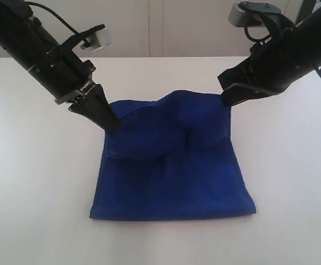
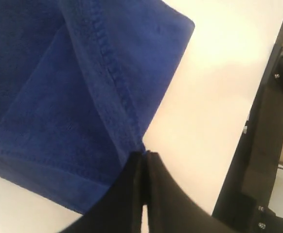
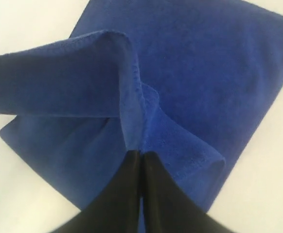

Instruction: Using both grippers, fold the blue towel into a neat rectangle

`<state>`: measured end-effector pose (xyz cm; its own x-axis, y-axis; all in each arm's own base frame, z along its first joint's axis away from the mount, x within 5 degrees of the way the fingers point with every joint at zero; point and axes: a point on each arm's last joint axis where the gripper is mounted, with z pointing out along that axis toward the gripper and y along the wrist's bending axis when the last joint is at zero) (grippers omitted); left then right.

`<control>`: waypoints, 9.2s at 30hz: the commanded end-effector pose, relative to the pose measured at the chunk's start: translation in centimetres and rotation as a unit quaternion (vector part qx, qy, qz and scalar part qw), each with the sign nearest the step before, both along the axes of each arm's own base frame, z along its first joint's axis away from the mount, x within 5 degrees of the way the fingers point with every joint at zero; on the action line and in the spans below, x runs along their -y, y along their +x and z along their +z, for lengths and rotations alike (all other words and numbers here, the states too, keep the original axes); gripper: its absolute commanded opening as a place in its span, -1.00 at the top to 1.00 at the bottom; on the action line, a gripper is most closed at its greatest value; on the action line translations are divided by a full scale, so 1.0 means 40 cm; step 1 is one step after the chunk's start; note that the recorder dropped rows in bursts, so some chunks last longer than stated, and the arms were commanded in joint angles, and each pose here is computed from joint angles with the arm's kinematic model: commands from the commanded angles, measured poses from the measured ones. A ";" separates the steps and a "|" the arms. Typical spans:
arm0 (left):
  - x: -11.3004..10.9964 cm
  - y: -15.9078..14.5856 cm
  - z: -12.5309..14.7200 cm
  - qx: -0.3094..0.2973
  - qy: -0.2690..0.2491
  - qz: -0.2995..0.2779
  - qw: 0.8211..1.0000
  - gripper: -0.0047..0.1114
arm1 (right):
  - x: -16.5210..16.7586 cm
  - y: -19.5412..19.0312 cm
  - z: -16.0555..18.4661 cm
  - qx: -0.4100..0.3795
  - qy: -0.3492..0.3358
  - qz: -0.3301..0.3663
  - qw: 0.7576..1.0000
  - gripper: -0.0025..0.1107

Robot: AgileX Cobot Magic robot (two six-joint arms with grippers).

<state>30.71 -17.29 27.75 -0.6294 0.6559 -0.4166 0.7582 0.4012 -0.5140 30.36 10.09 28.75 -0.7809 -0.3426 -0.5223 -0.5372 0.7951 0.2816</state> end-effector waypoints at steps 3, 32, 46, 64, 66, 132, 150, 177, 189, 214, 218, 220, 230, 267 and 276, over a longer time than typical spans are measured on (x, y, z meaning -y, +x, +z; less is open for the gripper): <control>0.033 -0.100 0.048 0.021 0.032 -0.030 0.999 0.92 | 0.020 -0.074 0.021 0.006 0.000 -0.001 1.000 0.96; 0.023 -0.486 0.191 0.067 0.040 -0.068 0.995 0.92 | 0.083 -0.481 0.183 0.113 0.024 0.067 0.991 0.96; 0.007 -0.563 0.228 0.063 0.021 -0.056 0.996 0.92 | 0.095 -0.552 0.208 0.144 0.033 0.067 0.987 0.96; 0.003 -0.387 0.135 0.299 0.168 0.091 0.935 0.92 | 0.083 -0.342 0.098 0.129 0.006 -0.022 0.991 0.96; 0.013 -0.358 0.124 0.306 0.161 0.108 0.932 0.92 | 0.082 -0.313 0.086 0.132 0.004 -0.034 0.991 0.96; 0.073 0.202 -0.126 0.334 0.124 0.271 0.894 0.92 | 0.039 0.202 -0.184 0.143 -0.055 -0.155 0.976 0.96; 0.077 0.228 -0.197 0.374 0.165 0.213 0.888 0.92 | 0.042 0.244 -0.260 0.164 -0.083 -0.158 0.970 0.96; 0.071 0.259 -0.255 0.404 0.170 0.181 0.880 0.92 | 0.032 0.283 -0.331 0.175 -0.095 -0.168 0.965 0.96; 0.061 0.266 -0.260 0.418 0.179 0.160 0.876 0.92 | 0.011 0.294 -0.344 0.197 -0.098 -0.169 0.961 0.96; 0.057 0.280 -0.296 0.417 0.173 0.162 0.877 0.56 | 0.012 0.304 -0.380 0.204 -0.106 -0.177 0.957 0.75; 0.057 0.280 -0.296 0.417 0.173 0.162 0.877 0.19 | 0.013 0.305 -0.379 0.208 -0.106 -0.178 0.956 0.39; 0.057 0.280 -0.296 0.417 0.173 0.162 0.877 0.07 | 0.014 0.306 -0.378 0.211 -0.106 -0.180 0.955 0.24; 0.046 0.276 -0.255 0.424 0.174 0.168 0.873 -0.03 | 0.020 0.317 -0.352 0.248 -0.096 -0.208 0.941 -0.14; 0.057 0.186 -0.342 0.110 0.186 0.244 0.946 0.92 | -0.015 0.238 -0.382 0.048 -0.077 -0.125 0.988 0.96; 0.043 0.177 -0.351 0.118 0.226 0.196 0.947 0.92 | -0.011 0.238 -0.439 0.033 -0.106 -0.099 0.989 0.96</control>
